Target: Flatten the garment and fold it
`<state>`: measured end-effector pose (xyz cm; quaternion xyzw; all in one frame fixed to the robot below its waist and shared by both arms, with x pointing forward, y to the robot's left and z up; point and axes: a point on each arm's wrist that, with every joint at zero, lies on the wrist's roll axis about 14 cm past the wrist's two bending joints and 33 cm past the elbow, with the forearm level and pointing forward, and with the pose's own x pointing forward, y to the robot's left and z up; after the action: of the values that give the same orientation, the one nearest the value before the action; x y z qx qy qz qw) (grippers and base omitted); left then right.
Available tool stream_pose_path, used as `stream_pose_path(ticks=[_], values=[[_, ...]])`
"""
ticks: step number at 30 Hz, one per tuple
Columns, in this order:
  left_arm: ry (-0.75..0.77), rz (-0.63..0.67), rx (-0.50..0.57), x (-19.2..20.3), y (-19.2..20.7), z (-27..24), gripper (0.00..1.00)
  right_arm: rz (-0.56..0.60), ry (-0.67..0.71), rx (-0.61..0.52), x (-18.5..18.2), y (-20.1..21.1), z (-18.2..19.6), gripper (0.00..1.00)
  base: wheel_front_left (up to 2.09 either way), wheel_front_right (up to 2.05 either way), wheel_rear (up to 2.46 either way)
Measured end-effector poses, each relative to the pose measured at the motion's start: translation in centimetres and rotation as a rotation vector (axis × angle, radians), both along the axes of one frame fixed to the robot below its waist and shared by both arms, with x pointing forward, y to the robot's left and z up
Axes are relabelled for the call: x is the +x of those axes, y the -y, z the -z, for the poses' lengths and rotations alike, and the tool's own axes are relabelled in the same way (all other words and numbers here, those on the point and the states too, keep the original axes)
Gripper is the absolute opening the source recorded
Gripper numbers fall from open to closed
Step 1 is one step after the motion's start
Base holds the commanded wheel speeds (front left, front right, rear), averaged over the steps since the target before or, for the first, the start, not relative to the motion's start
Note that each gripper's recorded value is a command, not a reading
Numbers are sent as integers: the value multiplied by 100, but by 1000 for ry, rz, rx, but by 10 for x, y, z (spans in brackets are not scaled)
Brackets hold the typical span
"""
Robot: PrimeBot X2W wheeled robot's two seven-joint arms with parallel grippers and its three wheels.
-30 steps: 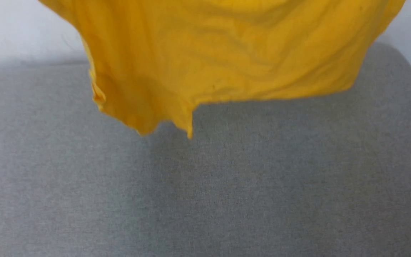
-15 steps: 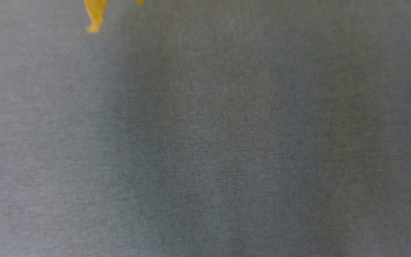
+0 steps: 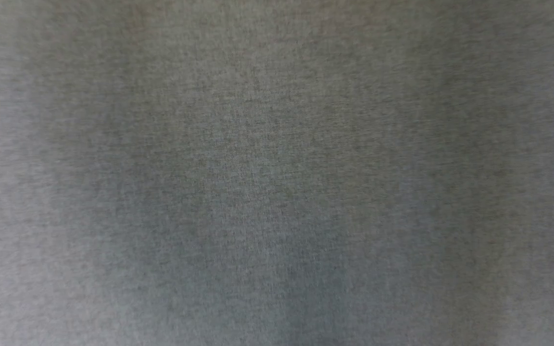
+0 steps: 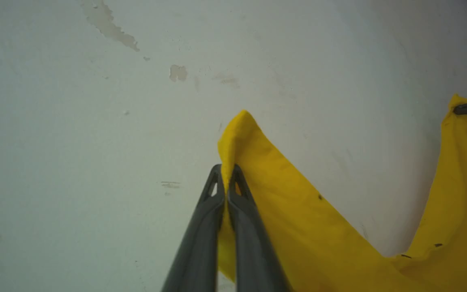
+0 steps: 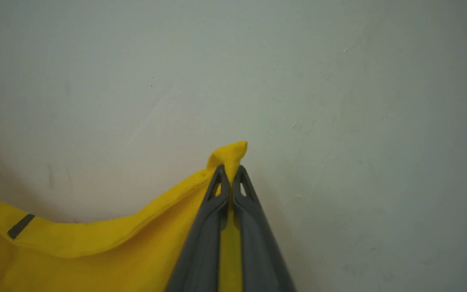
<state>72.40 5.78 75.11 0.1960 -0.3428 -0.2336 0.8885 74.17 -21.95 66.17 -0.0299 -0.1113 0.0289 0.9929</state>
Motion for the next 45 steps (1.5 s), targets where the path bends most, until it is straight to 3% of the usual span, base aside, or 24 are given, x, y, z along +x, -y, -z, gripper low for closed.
stream_pose_path(ticks=[7,13,20,30,40,45], values=[[-159,112,-35,21,15,98,0,-52,-80,-31,18,-6,77,0,0,0,0],[-269,247,-11,-3,41,155,0,-143,-110,-30,2,-12,114,0,0,0,0],[-370,333,-70,-53,41,176,0,-198,-171,9,-56,-1,135,0,0,0,0],[-516,283,-108,-145,20,212,0,-171,-236,99,-149,10,146,0,0,0,0],[-780,220,-101,-247,16,267,0,-85,-364,258,-235,15,176,0,0,0,0],[-957,133,-153,-283,-1,288,0,1,-434,284,-277,34,189,0,0,0,0]])
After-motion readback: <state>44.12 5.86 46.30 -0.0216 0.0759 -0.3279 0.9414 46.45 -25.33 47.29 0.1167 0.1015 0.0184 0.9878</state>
